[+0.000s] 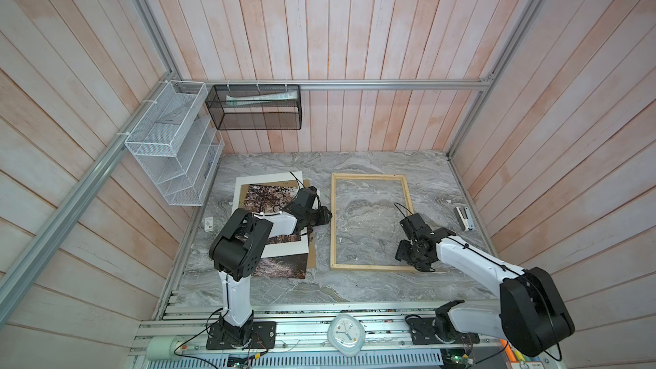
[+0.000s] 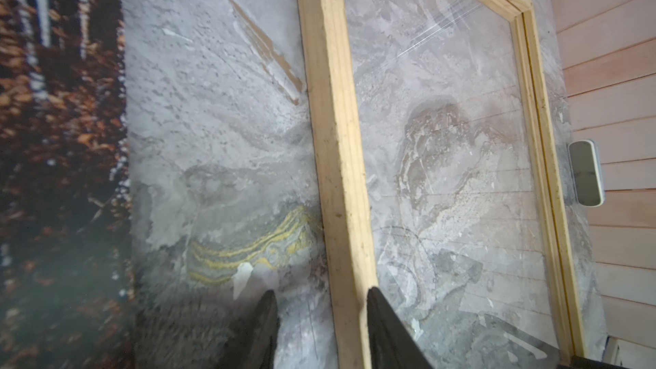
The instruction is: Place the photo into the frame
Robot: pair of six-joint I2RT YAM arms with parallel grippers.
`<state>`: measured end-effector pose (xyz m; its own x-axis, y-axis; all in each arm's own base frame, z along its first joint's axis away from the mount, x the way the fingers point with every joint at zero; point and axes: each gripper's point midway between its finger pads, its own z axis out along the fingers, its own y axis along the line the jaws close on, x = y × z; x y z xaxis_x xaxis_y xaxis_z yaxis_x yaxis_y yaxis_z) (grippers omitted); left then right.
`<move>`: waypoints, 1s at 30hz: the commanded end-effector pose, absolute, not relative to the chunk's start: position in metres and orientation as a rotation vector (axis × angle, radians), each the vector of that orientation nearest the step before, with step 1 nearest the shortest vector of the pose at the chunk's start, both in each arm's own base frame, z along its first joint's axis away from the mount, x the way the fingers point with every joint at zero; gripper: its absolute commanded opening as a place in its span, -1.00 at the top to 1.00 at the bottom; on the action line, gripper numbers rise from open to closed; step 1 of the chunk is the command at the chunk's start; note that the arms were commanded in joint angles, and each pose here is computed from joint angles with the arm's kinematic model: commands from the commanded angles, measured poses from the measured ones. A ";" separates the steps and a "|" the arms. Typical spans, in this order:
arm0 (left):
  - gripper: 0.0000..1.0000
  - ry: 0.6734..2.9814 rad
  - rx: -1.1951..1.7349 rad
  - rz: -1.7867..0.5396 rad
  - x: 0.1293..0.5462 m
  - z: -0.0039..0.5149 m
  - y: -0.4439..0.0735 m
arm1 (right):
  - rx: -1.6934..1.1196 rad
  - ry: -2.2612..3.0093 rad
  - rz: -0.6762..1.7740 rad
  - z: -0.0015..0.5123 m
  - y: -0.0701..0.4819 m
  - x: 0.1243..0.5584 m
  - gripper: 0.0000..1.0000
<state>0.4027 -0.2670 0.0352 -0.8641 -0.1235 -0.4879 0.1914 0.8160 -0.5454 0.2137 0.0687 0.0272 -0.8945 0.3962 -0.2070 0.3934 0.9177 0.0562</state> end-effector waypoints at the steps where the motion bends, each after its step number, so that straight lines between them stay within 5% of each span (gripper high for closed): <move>1: 0.13 2.484 0.044 -0.829 0.400 0.036 -0.267 | 0.650 2.957 -0.157 0.019 0.048 0.183 -0.37; 17: 0.13 2.475 0.135 -0.848 0.392 0.044 -0.281 | 0.676 3.023 -0.032 -0.015 0.062 0.172 -0.38; 30: 0.12 2.466 0.188 -0.821 0.385 0.055 -0.290 | 0.586 2.913 -0.017 0.021 0.066 0.224 -0.38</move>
<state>0.3821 -0.2869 0.0363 -0.8723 -0.0417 -0.4873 0.2563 0.8095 -0.5282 0.2224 0.0652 0.0231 -0.8982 0.3935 -0.1961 0.3978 0.9173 0.0187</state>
